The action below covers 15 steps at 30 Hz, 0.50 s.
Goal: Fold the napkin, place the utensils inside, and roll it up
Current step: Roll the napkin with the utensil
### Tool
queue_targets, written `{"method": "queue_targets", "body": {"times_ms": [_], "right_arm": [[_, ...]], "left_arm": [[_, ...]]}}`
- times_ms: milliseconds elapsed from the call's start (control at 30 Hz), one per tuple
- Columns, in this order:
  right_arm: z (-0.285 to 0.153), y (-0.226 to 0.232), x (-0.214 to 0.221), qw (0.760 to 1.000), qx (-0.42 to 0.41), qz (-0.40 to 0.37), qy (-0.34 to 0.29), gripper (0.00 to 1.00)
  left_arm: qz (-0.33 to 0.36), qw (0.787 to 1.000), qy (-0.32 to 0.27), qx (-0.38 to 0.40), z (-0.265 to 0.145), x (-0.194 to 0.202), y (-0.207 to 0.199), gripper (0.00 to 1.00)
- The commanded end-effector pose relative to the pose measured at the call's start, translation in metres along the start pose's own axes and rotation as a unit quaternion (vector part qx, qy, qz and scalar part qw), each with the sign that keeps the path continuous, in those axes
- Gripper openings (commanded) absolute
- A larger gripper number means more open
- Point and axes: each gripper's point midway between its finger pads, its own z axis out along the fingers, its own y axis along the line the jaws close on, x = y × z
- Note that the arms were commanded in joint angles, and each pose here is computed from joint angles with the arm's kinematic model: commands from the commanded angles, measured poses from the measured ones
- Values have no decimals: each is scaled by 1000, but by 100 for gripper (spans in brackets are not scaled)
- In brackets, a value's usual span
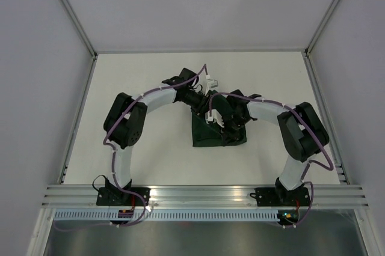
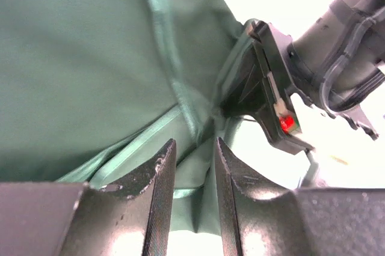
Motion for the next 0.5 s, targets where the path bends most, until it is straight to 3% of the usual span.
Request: {"method": "queue_targets", "body": {"times_ms": [0,133,200,233,300,367,400,467], "right_arm": [[5,13,11,996,-77,36,3,18],[4,6,12,992,-103,66,5,17],[3,2,13,991,-110,78,0,17],[4,-1,15,990,-116,86,2,17],[6,-5,17,988,-123,98,2,17],[4,-9,15,987,-126,105,1,17],[6,-10,17,985,-131,111,3,17],[4,-14,14,984,-137,117,0,17]], "left_arm": [[29,991,-92,-97,-26,-38,9,37],[64,967,-181,-167,-60,-59,1,37],[66,959,-201,-190,-68,-51,2,37],[94,945,-237,-205,-81,-65,-7,37],[109,937,-245,-224,-81,-53,-9,38],[166,915,-266,-253,-91,-59,-20,38],[187,915,-250,-256,-76,-45,-27,38],[252,886,-249,-300,-79,-46,-31,38]]}}
